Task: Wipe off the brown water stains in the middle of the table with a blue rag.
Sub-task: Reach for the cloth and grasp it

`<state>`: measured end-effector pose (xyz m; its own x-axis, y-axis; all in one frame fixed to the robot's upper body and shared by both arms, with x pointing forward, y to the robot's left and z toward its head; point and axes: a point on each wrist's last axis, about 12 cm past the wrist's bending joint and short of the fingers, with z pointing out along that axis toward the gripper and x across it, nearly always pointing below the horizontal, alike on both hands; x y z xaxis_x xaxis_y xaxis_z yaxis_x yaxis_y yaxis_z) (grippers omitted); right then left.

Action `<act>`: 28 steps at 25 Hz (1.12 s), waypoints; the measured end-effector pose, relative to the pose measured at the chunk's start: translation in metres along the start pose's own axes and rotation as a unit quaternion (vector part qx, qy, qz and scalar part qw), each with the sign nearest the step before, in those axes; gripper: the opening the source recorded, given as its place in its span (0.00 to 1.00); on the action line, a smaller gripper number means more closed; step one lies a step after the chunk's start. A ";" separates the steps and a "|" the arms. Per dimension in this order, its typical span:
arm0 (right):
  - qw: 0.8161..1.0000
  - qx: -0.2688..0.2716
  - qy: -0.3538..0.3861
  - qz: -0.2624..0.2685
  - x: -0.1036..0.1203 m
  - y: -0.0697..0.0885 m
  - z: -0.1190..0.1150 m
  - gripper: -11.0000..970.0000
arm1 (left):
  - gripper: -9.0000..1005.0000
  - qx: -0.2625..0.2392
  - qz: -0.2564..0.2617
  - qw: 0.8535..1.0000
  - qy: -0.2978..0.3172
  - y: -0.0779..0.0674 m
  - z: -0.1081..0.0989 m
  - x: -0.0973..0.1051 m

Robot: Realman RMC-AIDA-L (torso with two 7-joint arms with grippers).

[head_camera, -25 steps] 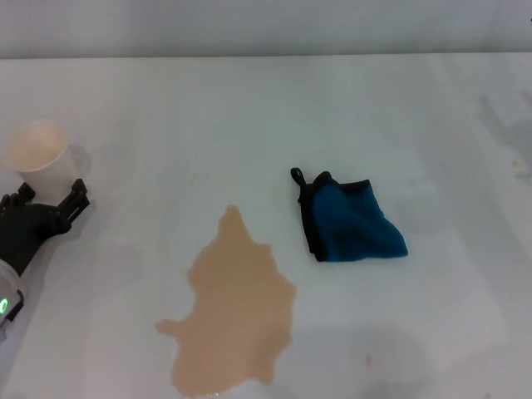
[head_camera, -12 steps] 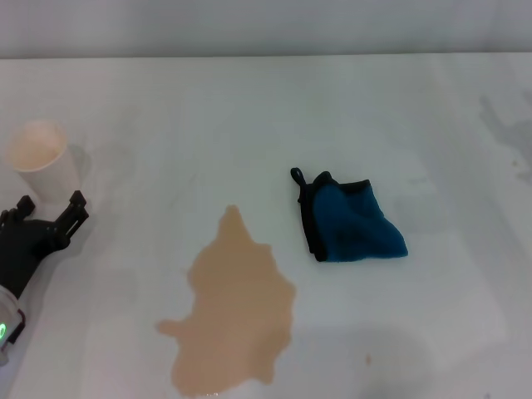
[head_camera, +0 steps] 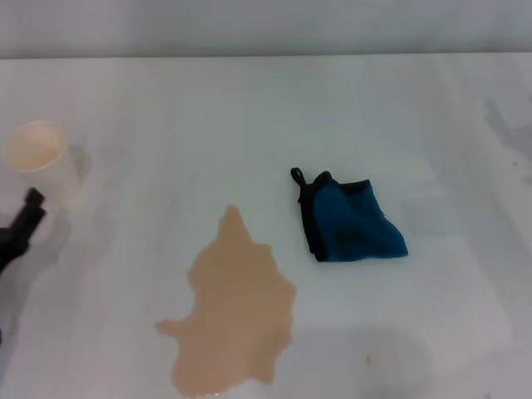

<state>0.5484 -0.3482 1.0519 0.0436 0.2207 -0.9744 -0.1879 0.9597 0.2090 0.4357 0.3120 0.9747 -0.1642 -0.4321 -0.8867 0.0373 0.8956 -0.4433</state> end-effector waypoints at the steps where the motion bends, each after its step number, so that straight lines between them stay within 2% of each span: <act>1: 1.000 -0.001 0.000 0.000 0.000 0.000 0.000 0.88 | 0.88 0.004 -0.002 1.000 -0.011 0.001 -0.003 -0.003; 5: 1.000 -0.007 0.005 0.000 0.003 0.003 -0.001 0.88 | 0.88 0.024 0.007 0.999 -0.047 0.003 -0.010 -0.013; 10: 0.999 -0.027 0.028 0.015 0.008 0.007 -0.002 0.87 | 0.88 0.013 0.018 0.998 -0.064 0.012 -0.017 -0.020; 16: 0.998 -0.042 0.042 0.038 0.008 0.007 -0.002 0.87 | 0.88 0.002 0.007 0.997 -0.072 0.015 -0.016 -0.023; 23: 0.990 -0.088 0.105 0.041 0.005 0.017 0.023 0.86 | 0.88 0.009 0.003 0.996 -0.092 0.011 -0.002 -0.031; 28: 0.975 -0.149 0.157 0.045 -0.020 0.024 0.053 0.86 | 0.88 0.008 0.004 0.996 -0.094 0.010 0.000 -0.031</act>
<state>0.5946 -0.3200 1.0805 -0.2794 0.1924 -0.9407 -0.4564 0.8354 0.3064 0.4413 0.3337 0.9976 0.0226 -0.4394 -0.8980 0.0545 0.8974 -0.4377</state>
